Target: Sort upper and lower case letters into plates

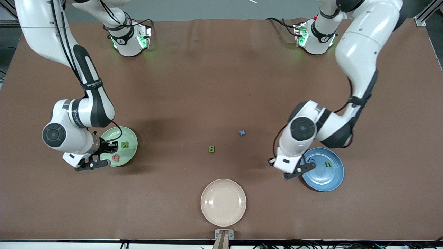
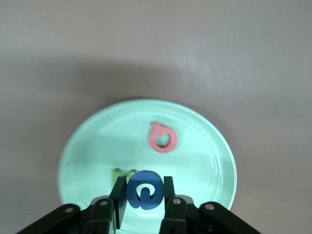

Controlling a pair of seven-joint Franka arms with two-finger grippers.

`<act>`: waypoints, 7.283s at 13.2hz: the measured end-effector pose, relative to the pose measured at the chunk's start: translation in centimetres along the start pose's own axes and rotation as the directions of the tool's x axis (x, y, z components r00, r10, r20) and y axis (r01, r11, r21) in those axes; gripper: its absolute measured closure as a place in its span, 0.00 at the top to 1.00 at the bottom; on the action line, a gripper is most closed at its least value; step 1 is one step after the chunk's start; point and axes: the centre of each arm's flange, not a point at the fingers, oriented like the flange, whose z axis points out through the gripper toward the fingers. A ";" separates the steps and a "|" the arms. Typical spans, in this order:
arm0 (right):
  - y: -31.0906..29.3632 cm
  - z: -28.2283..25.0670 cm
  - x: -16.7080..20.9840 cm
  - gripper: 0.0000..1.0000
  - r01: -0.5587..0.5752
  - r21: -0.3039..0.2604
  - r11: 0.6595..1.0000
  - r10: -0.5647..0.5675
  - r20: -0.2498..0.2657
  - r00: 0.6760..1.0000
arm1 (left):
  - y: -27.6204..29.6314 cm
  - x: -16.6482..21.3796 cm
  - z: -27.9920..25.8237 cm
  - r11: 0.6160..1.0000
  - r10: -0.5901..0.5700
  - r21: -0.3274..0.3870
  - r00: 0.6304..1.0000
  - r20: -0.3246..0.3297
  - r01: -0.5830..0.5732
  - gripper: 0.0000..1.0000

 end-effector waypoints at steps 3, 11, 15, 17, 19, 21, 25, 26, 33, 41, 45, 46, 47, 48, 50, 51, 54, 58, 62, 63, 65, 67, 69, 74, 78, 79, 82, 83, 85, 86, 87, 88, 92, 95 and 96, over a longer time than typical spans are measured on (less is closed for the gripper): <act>-0.6 4.1 -2.5 0.34 0.007 0.002 1.000 -0.007 0.002 1.000 | -6.0 3.2 1.0 0.995 0.087 0.038 0.996 0.028 -0.088 0.31; -5.5 -0.3 -0.1 1.00 -0.099 0.053 0.994 0.101 -0.040 0.994 | -16.4 7.1 5.5 0.977 0.199 0.050 0.974 0.110 -0.206 0.31; -21.1 -4.1 2.1 1.00 -0.301 0.114 0.947 0.312 -0.090 0.946 | -17.0 5.9 8.4 0.978 0.204 0.025 0.971 0.122 -0.209 0.31; -28.1 -3.5 2.7 1.00 -0.374 0.135 0.918 0.387 -0.087 0.918 | -16.6 5.6 8.5 0.977 0.210 0.018 0.971 0.119 -0.213 0.36; -34.1 -1.6 3.1 1.00 -0.423 0.147 0.894 0.437 -0.078 0.896 | -16.3 5.5 8.4 0.976 0.213 0.013 0.970 0.115 -0.216 0.57; -37.8 -0.4 3.9 1.00 -0.452 0.160 0.877 0.469 -0.084 0.879 | -15.1 5.0 7.7 0.976 0.218 0.002 0.970 0.109 -0.220 0.79; -39.9 0.1 5.2 0.95 -0.454 0.132 0.881 0.471 -0.158 0.868 | -8.5 0.9 4.7 0.990 0.142 -0.024 0.980 0.136 -0.140 1.00; -40.5 0.6 5.1 0.88 -0.444 0.121 0.888 0.459 -0.168 0.873 | -6.5 -0.8 4.4 0.993 0.114 -0.025 0.983 0.142 -0.111 1.00; -44.3 4.5 3.8 0.74 -0.424 0.127 0.896 0.442 -0.187 0.877 | 5.6 -13.3 4.4 0.998 -0.029 -0.046 0.989 0.143 0.036 0.92; -43.5 4.0 4.5 0.27 -0.389 0.086 0.917 0.398 -0.249 0.883 | 8.7 -18.7 7.4 0.994 -0.008 -0.102 0.984 0.179 0.026 0.70; -35.0 0.8 7.3 0.27 -0.328 -0.049 0.943 0.314 -0.189 0.930 | 8.9 -19.4 8.2 0.995 0.000 -0.099 0.983 0.185 0.018 0.64; -31.4 -1.6 8.0 0.27 -0.288 -0.062 0.956 0.275 -0.169 0.947 | 9.0 -19.6 8.5 0.995 0.004 -0.095 0.983 0.184 0.014 0.63; -27.2 -3.8 8.2 0.27 -0.238 -0.066 0.969 0.226 -0.147 0.963 | 9.1 -19.9 8.7 0.996 0.007 -0.090 0.983 0.182 0.009 0.63; -22.2 -5.5 7.7 0.27 -0.180 -0.066 0.981 0.171 -0.120 0.978 | 9.1 -20.1 8.9 0.996 0.010 -0.087 0.984 0.180 0.005 0.61; -11.7 -7.2 5.0 0.27 -0.071 -0.067 0.995 0.067 -0.062 0.996 | 9.1 -20.0 8.8 0.997 0.010 -0.082 0.984 0.177 0.005 0.50; -7.0 -7.3 3.2 0.27 -0.026 -0.061 0.998 0.024 -0.033 0.999 | 9.1 -19.9 8.8 0.997 0.009 -0.081 0.984 0.176 0.005 0.41; 2.2 -5.1 -1.1 0.27 0.046 0.003 0.999 -0.046 0.018 0.999 | 9.3 -19.6 8.3 0.996 0.007 -0.091 0.986 0.169 0.009 0.28; 5.7 -1.1 -3.4 0.27 0.075 0.018 0.997 -0.074 -0.018 0.997 | 8.1 -15.2 7.2 0.993 -0.056 -0.096 0.989 0.138 0.069 0.28; 4.0 1.8 -3.7 0.34 0.098 0.029 0.995 -0.098 -0.013 0.995 | 3.7 -6.1 2.4 0.994 -0.063 -0.081 0.996 0.070 0.069 0.28; 4.0 1.8 -3.7 0.45 0.099 0.030 0.995 -0.098 -0.013 0.995 | 1.9 -3.8 1.5 0.996 -0.040 -0.077 0.998 0.054 0.044 0.28; 4.1 1.4 -3.4 0.66 0.098 0.027 0.995 -0.097 -0.021 0.995 | -2.6 0.2 0.9 0.998 0.027 -0.065 0.999 0.038 -0.025 0.28; 4.4 -0.1 -2.9 0.88 0.082 0.027 0.996 -0.082 -0.017 0.997 | -7.0 3.5 1.4 0.993 0.100 -0.060 0.995 0.032 -0.098 0.28; 5.2 -4.0 -2.5 1.00 -0.007 0.034 0.999 0.006 0.035 0.999 | -10.6 5.7 2.2 0.984 0.171 -0.056 0.985 0.035 -0.169 0.28; 6.7 -17.1 -4.1 1.00 -0.193 0.020 0.981 0.191 0.077 0.979 | -15.2 7.6 6.3 0.976 0.212 -0.060 0.975 0.072 -0.208 0.28; 7.2 -26.9 -5.4 1.00 -0.209 0.015 0.978 0.208 0.056 0.977 | -15.9 8.1 7.4 0.971 0.234 -0.063 0.971 0.055 -0.230 0.41; 7.3 -28.7 -5.5 1.00 -0.211 0.015 0.977 0.210 0.048 0.976 | -15.9 8.3 7.1 0.971 0.234 -0.066 0.971 0.047 -0.231 0.52; 7.7 -31.1 -5.4 1.00 -0.218 0.014 0.976 0.218 0.021 0.976 | -16.0 9.4 4.7 0.971 0.229 -0.064 0.973 0.003 -0.228 0.83; 7.6 -31.1 -5.4 1.00 -0.217 0.015 0.976 0.217 0.027 0.976 | -16.0 9.7 3.3 0.971 0.232 -0.060 0.973 -0.014 -0.232 0.95; 7.4 -30.4 -5.8 1.00 -0.215 0.018 0.976 0.212 0.091 0.973 | -15.7 9.8 -0.7 0.967 0.252 -0.030 0.967 -0.030 -0.253 1.00; 7.3 -30.4 -5.8 1.00 -0.214 0.019 0.977 0.211 0.104 0.972 | -15.6 9.6 -3.5 0.966 0.258 -0.008 0.965 -0.037 -0.259 1.00; 7.3 -30.9 -5.9 1.00 -0.214 0.020 0.977 0.211 0.100 0.972 | -15.7 9.5 -6.5 0.965 0.262 0.019 0.964 -0.049 -0.261 1.00; 7.2 -31.6 -5.9 1.00 -0.213 0.024 0.977 0.210 0.092 0.973 | -16.1 9.3 -9.3 0.965 0.261 0.049 0.964 -0.058 -0.258 1.00; 6.5 -33.1 -6.4 1.00 -0.210 0.070 0.975 0.205 0.076 0.976 | -17.7 7.7 -17.9 0.966 0.239 0.122 0.969 -0.066 -0.230 1.00; 5.5 -33.6 -7.3 1.00 -0.201 0.064 0.977 0.198 0.060 0.978 | -18.4 5.7 -23.3 0.962 0.261 0.092 0.964 -0.045 -0.256 1.00; 5.2 -33.8 -7.8 1.00 -0.201 0.058 0.978 0.198 0.047 0.979 | -19.0 5.2 -24.9 0.961 0.271 0.076 0.962 -0.035 -0.267 1.00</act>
